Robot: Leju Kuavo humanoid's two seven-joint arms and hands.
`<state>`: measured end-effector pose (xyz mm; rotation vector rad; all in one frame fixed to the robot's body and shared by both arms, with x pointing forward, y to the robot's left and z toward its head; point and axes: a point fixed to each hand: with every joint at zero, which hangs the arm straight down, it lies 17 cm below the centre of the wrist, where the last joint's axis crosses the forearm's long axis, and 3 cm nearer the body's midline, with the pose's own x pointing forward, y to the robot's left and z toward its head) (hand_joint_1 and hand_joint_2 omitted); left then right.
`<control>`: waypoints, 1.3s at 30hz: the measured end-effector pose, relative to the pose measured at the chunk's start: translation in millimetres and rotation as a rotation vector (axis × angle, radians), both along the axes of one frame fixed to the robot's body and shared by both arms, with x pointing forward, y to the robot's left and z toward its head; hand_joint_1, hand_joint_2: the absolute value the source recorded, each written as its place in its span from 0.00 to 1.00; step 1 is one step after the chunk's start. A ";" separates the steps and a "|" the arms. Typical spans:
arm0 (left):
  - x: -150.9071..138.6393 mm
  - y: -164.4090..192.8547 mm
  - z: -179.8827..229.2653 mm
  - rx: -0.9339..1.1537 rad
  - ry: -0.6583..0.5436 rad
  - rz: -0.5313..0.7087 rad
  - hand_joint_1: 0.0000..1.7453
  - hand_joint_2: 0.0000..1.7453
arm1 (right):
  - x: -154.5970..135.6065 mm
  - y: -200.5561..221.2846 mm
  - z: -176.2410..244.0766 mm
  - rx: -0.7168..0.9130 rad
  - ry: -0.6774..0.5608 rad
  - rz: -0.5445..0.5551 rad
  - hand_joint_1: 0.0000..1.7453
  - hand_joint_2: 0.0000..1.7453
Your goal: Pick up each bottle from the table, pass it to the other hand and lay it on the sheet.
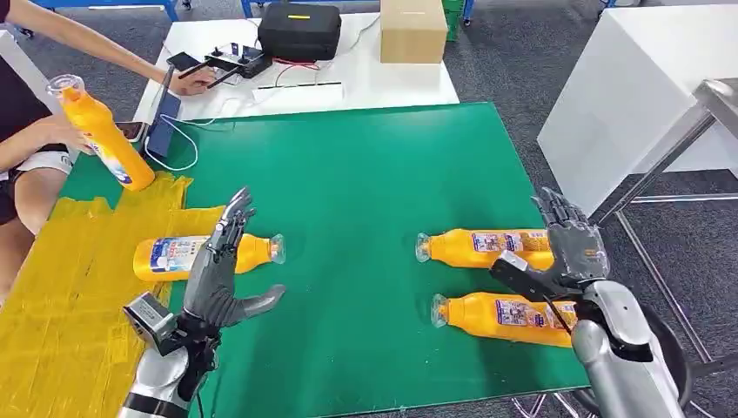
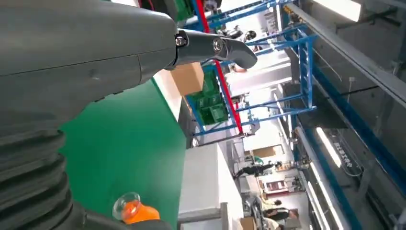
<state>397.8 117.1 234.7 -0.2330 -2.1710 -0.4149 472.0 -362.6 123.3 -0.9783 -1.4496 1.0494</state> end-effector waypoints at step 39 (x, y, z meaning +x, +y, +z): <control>16.2 -22.2 5.0 -0.081 0.047 -0.154 0.00 1.00 | 61.3 -14.4 -109.8 -0.220 0.454 -0.029 0.12 1.00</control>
